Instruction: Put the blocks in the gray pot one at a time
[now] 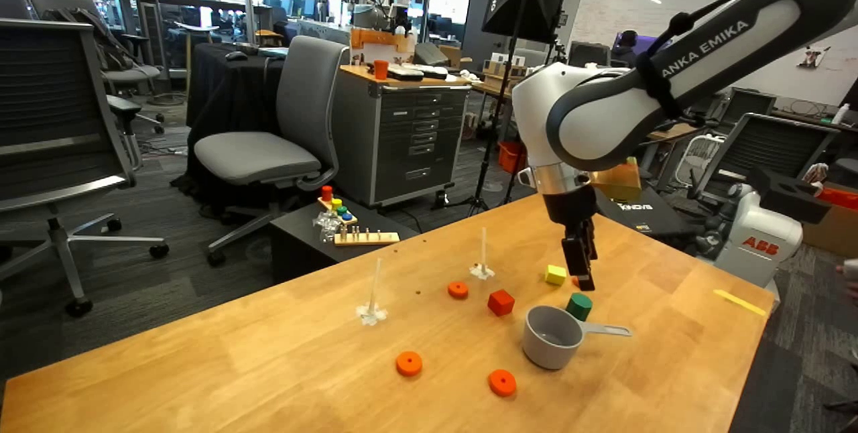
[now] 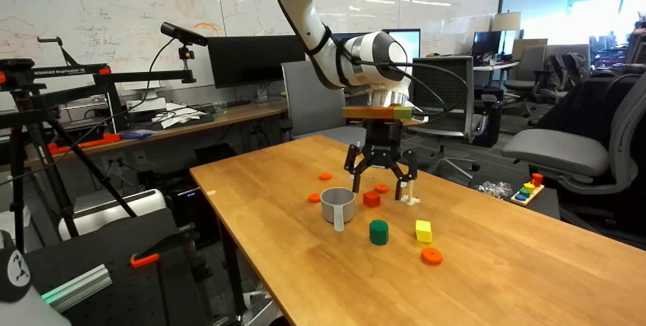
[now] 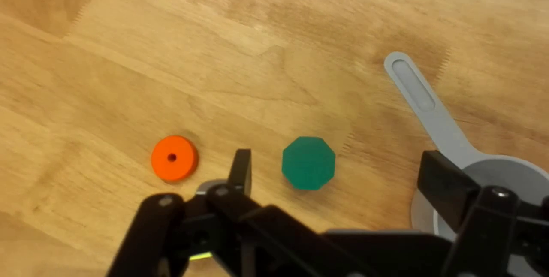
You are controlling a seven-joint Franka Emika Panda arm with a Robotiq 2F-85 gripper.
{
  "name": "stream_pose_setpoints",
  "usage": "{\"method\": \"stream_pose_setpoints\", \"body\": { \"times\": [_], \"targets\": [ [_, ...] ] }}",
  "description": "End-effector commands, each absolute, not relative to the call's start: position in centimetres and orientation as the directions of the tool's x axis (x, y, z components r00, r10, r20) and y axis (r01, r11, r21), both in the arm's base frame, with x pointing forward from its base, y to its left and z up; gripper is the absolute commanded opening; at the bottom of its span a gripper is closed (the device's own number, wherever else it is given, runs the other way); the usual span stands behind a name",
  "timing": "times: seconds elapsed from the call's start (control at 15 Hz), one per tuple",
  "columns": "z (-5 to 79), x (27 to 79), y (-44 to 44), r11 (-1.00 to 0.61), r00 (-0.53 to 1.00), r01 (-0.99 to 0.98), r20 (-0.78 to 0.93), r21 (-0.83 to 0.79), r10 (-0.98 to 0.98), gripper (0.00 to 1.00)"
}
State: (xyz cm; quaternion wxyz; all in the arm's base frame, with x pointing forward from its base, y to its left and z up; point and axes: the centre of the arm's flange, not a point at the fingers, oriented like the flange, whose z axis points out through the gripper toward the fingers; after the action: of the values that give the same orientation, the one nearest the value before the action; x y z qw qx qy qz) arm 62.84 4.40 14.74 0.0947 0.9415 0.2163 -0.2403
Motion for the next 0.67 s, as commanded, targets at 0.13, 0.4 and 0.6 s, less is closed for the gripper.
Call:
{"method": "stream_pose_setpoints", "body": {
  "times": [0.13, 0.4, 0.6],
  "targets": [
    [14.7, 62.8, 4.4, -0.889, 0.792, 0.451, -0.494, 0.075, 0.36, 1.0],
    [13.1, 62.9, 3.9, -0.892, 0.803, 0.446, -0.475, 0.075, 0.361, 1.0],
    [11.2, 62.9, 3.0, -0.898, 0.803, 0.435, -0.482, 0.071, 0.351, 1.0]
  ]
}}
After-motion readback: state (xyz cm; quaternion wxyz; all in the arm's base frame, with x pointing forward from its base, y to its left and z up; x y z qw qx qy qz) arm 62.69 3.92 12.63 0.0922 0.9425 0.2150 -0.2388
